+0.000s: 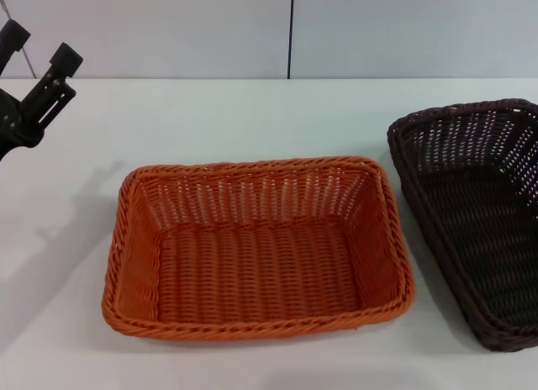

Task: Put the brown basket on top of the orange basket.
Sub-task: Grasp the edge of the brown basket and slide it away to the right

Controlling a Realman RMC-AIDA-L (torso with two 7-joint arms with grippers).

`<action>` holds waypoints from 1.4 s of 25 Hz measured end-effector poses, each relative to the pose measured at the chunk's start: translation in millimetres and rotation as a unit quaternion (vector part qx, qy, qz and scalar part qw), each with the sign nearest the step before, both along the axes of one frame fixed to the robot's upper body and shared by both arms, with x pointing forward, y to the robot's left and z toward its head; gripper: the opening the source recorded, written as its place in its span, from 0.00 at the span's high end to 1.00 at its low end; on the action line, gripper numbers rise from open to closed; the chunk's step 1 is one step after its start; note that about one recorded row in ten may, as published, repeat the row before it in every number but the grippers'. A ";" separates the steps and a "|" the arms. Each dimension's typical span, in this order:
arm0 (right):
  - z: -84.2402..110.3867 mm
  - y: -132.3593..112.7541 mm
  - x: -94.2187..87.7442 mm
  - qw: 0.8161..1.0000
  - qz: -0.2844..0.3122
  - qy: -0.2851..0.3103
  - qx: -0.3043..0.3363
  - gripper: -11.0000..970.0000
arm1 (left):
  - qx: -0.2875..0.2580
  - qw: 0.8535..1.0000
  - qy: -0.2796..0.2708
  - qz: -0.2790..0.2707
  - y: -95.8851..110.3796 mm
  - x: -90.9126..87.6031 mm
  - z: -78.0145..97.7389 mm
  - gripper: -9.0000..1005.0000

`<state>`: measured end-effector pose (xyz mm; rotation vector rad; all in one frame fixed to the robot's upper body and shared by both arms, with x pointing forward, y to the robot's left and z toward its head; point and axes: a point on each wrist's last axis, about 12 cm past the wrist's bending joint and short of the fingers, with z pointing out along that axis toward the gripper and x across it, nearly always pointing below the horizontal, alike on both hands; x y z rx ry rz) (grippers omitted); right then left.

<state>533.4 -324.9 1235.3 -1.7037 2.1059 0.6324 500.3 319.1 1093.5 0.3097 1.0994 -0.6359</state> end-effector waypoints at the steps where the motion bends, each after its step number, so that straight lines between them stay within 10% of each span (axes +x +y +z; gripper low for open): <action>1: -0.6 -0.3 0.0 1.000 0.001 0.001 -0.001 0.47 | 0.000 1.000 0.000 0.000 0.0 0.0 0.0 0.16; 35: -14.7 -14.2 -8.8 0.999 -0.005 0.019 -0.047 0.47 | 0.010 1.000 0.011 0.020 1.9 16.2 3.7 0.17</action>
